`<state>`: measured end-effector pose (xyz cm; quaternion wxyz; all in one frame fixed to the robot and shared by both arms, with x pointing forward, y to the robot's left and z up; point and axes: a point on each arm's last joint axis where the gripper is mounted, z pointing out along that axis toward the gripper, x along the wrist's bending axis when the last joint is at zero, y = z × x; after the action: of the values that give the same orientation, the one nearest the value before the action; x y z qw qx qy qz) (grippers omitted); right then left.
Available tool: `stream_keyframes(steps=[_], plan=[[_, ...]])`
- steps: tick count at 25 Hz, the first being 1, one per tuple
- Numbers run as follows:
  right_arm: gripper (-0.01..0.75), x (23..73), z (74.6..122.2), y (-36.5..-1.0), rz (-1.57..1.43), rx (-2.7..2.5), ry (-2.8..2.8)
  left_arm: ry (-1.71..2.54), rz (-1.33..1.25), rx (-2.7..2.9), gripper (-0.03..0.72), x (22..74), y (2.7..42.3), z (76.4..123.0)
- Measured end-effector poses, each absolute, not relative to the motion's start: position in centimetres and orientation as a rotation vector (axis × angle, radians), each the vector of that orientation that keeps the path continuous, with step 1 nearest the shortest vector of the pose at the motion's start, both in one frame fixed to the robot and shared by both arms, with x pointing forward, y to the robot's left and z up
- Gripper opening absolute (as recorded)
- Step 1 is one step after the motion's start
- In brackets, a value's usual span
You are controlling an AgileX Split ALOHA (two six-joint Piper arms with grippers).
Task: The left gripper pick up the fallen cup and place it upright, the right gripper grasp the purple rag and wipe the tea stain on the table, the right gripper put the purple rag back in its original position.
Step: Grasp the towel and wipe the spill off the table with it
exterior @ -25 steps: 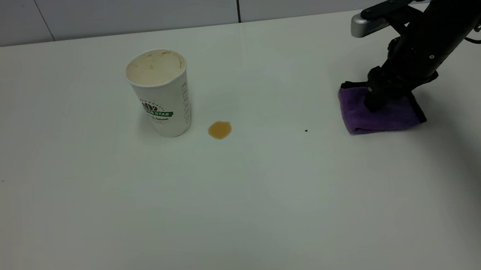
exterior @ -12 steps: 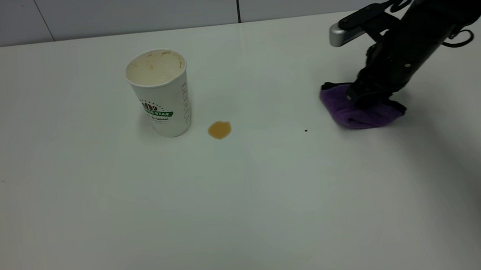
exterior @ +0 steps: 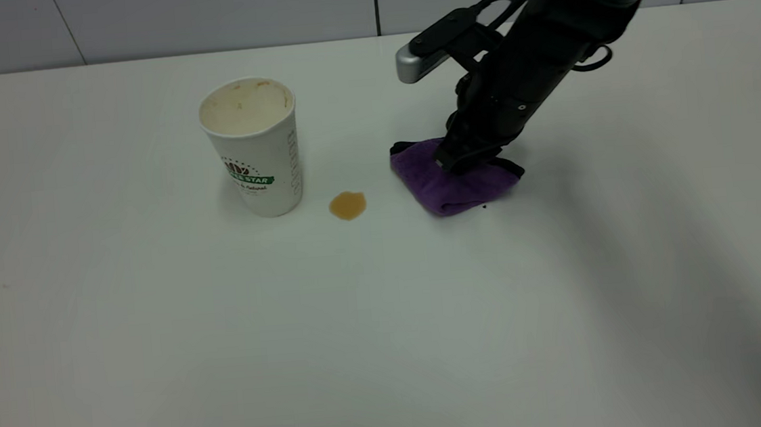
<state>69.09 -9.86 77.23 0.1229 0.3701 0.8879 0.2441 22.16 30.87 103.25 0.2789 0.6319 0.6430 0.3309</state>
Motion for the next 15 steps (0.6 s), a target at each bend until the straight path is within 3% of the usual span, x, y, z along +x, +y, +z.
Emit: stream_keyframes(steps=[15], plan=[[0.042, 67.7, 76.5, -4.5, 0.794, 1.006, 2.669, 1.725, 0.888, 1.695, 0.414, 22.2, 30.9, 103.3]])
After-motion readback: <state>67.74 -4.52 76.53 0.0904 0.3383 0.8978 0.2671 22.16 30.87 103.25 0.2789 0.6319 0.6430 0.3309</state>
